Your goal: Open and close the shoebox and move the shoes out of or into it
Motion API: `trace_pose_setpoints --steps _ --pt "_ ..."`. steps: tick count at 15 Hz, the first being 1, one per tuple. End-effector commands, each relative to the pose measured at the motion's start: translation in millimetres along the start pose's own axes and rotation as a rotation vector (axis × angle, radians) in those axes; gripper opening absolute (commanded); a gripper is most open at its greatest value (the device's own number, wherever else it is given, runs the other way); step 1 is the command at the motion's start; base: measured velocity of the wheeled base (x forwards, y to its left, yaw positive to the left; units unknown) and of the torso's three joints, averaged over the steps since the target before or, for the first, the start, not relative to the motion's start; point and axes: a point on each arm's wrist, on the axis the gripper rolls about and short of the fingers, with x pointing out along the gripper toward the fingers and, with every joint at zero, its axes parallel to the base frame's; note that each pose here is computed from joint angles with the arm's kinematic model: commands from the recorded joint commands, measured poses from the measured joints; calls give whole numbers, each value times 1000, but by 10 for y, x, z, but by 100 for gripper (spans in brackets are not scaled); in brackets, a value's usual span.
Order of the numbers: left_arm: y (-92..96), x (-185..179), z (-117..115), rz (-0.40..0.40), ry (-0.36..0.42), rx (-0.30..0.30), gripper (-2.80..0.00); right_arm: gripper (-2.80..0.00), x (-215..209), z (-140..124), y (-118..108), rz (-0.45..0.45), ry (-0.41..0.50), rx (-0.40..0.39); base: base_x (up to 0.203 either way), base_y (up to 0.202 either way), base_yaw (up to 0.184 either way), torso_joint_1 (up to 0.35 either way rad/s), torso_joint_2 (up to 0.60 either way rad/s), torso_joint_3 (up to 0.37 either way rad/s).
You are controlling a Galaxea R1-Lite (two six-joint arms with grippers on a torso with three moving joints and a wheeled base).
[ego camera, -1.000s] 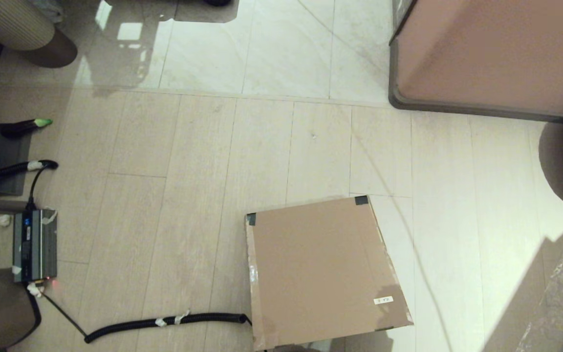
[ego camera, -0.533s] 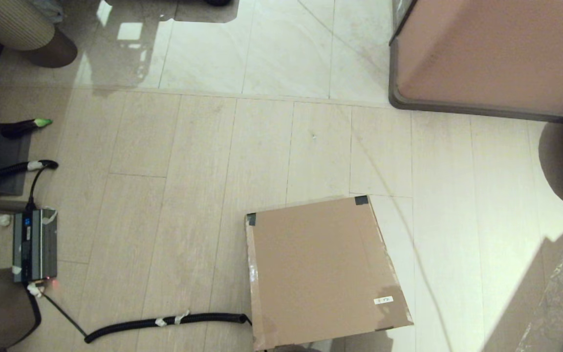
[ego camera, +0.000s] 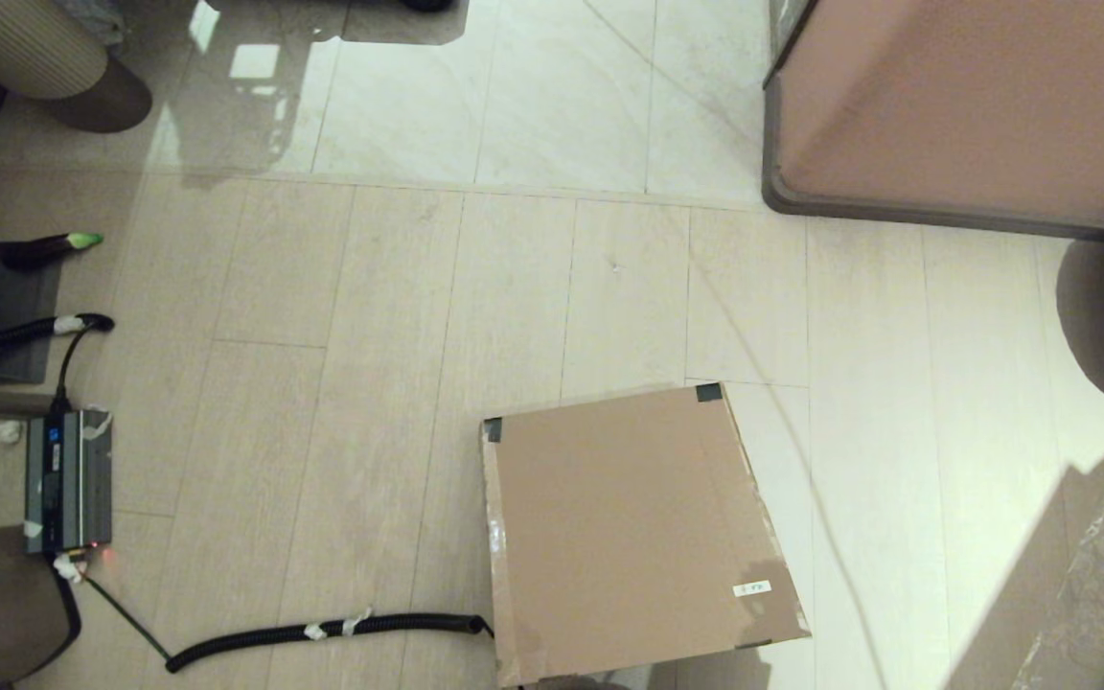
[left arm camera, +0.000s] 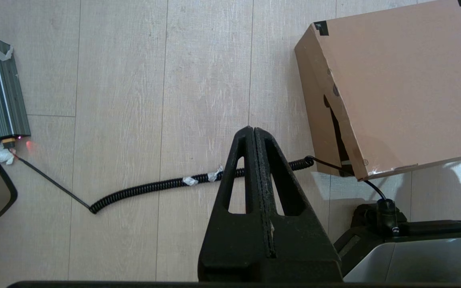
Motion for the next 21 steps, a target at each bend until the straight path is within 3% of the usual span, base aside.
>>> trace_pose_setpoints --steps 1,21 --pt "0 0 0 0 0 0 -280 -280 1 1 0 0 1 1 0 0 0 0 0 0" --pt "0 0 0 0 0 0 -280 -280 1 0 0 0 2 1 0 0 0 0 0 0"
